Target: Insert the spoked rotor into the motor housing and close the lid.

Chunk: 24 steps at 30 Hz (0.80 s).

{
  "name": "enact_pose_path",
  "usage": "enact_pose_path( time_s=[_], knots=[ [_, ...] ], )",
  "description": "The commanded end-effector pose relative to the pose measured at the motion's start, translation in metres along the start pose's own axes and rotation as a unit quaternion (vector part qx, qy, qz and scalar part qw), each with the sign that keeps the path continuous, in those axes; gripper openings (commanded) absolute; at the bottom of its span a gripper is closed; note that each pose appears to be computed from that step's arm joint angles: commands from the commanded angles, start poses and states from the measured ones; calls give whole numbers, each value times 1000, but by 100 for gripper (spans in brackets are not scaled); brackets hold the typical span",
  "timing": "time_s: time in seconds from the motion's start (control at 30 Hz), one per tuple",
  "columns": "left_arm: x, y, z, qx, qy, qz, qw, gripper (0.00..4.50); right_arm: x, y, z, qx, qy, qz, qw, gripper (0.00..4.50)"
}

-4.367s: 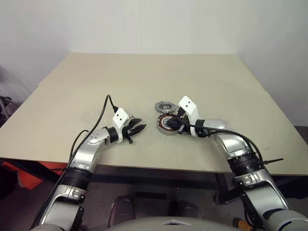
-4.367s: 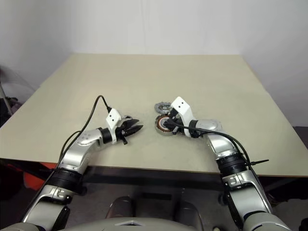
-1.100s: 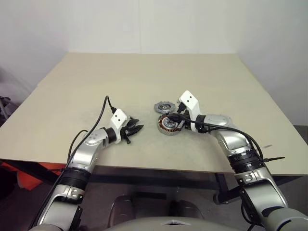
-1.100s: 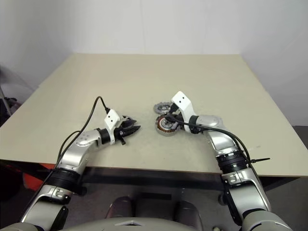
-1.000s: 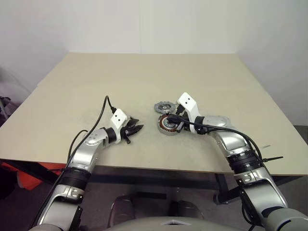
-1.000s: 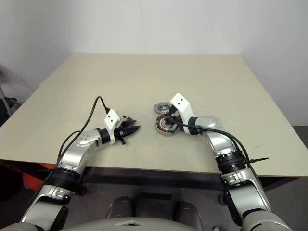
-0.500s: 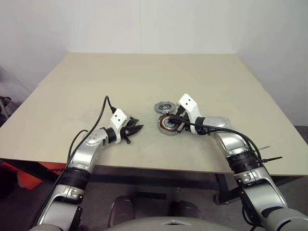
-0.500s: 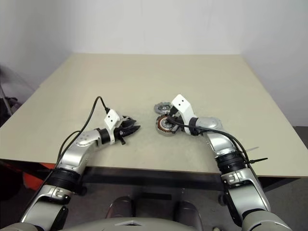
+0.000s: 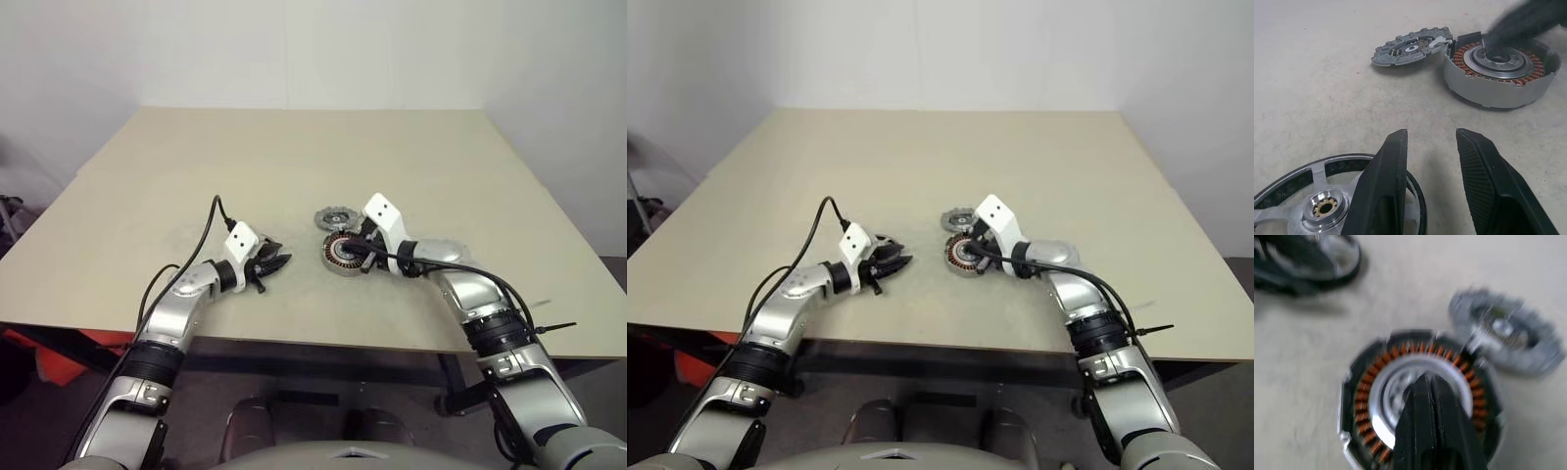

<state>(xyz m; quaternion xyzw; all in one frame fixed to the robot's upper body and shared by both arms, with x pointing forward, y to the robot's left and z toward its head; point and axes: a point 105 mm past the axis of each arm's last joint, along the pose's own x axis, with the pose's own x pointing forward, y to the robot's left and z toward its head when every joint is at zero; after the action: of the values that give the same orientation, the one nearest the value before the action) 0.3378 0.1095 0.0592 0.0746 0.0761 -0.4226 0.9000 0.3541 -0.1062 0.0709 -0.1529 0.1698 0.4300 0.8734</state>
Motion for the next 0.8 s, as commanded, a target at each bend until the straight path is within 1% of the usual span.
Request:
enact_pose_path(
  time_s=[0.03, 0.2, 0.33, 0.4, 0.6, 0.7, 0.8],
  knots=[
    [-4, 5, 12, 10, -19, 12, 1000, 168, 2, -3, -2, -1, 6, -9, 1000, 2],
    [-9, 6, 15, -10, -26, 17, 999, 168, -3, -10, 25, -13, -33, -14, 999, 2],
    [-18, 9, 27, -64, -58, 22, 996, 168, -12, -10, 53, -17, -80, -8, 997, 2],
    [-23, 11, 30, -88, -67, 28, 993, 168, -14, -8, 62, -16, -94, -4, 995, 2],
    [-36, 10, 24, -141, -63, 34, 988, 168, -15, -8, 61, -18, -90, -7, 996, 2],
    [-48, 13, 26, -187, -79, 43, 978, 168, -16, -8, 61, -19, -90, -8, 996, 2],
    [-59, 27, 28, -232, -104, 80, 964, 168, -17, -9, 61, -19, -88, -10, 996, 2]
  ],
)
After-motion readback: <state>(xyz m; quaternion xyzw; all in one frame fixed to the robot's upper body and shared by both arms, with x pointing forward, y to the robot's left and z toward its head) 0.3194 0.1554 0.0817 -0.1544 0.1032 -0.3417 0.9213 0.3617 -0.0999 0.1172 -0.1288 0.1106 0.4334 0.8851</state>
